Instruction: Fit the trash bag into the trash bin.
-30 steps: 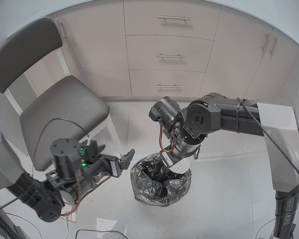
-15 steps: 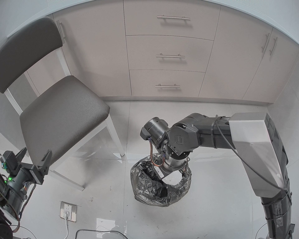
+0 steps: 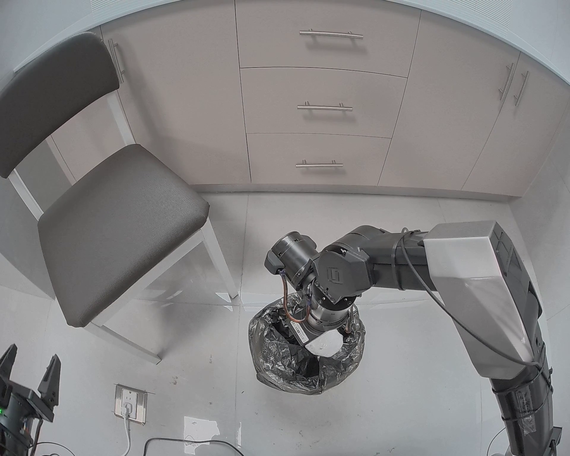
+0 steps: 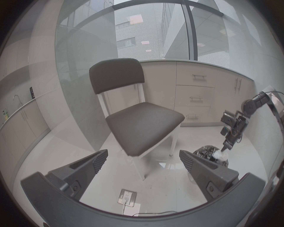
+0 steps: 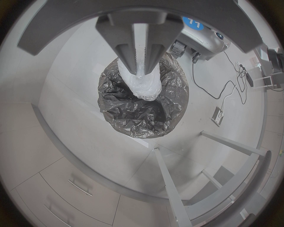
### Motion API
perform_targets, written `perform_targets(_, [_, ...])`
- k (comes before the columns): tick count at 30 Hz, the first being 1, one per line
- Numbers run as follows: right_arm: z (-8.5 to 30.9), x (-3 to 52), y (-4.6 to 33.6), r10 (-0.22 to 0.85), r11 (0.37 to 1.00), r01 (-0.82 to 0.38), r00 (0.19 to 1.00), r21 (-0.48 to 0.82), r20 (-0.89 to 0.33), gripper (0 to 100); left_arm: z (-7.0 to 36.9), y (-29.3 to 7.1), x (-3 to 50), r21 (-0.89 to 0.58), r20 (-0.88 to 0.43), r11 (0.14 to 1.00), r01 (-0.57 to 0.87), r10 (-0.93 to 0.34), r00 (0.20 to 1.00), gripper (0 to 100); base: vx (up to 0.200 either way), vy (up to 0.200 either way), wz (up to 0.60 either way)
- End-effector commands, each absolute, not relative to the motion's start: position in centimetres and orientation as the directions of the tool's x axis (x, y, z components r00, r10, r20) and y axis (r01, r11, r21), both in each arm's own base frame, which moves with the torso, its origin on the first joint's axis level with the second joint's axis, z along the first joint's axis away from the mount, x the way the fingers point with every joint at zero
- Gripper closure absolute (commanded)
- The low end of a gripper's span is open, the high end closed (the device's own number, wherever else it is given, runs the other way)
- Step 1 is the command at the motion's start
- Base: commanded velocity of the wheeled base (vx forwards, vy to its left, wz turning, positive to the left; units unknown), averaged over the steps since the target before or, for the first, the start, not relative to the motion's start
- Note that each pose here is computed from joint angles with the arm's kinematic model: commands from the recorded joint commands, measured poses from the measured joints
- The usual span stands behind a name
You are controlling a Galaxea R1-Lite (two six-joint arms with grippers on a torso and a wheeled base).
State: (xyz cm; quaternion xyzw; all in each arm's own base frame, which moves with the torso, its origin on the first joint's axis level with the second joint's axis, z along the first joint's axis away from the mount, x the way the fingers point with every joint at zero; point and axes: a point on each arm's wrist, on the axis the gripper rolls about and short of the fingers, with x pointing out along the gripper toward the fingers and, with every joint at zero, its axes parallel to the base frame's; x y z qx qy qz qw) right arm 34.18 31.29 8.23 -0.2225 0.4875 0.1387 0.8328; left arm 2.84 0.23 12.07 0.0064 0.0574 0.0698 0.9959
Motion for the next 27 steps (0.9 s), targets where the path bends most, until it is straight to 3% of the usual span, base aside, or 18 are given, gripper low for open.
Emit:
perform_targets(1, [7.6, 34.5, 31.6, 0.026, 0.869, -0.440, 0.495, -0.225, -0.868, 100, 10.9, 1.0, -2.2, -0.025, 0.023, 0.982, -0.187, 0.188, 0.982, 0, 0.000, 0.000, 0.00])
perform_targets(10, [6.9, 34.8, 31.5, 0.017, 0.870, -0.438, 0.489, -0.228, -0.872, 100, 8.7, 0.9, -1.6, 0.023, -0.007, 0.969, -0.246, 0.246, 0.969, 0, 0.000, 0.000, 0.00])
perform_targets(15, [6.6, 34.8, 31.6, 0.016, 0.869, -0.438, 0.487, -0.229, -0.873, 100, 8.6, 0.7, -2.1, 0.037, 0.032, 0.927, -0.372, 0.371, 0.928, 0, 0.000, 0.000, 0.00])
perform_targets(19, [5.7, 35.1, 31.8, 0.018, 0.869, -0.439, 0.490, -0.228, -0.872, 100, 8.5, 0.7, -2.1, 0.044, 0.032, 0.928, -0.371, 0.370, 0.929, 0, 0.000, 0.000, 0.00])
perform_targets(27, [5.2, 35.2, 31.8, 0.013, 0.869, -0.438, 0.485, -0.230, -0.875, 100, 8.2, 0.3, -2.4, 0.054, 0.032, 0.991, -0.126, 0.124, 0.992, 0, 0.000, 0.000, 0.00])
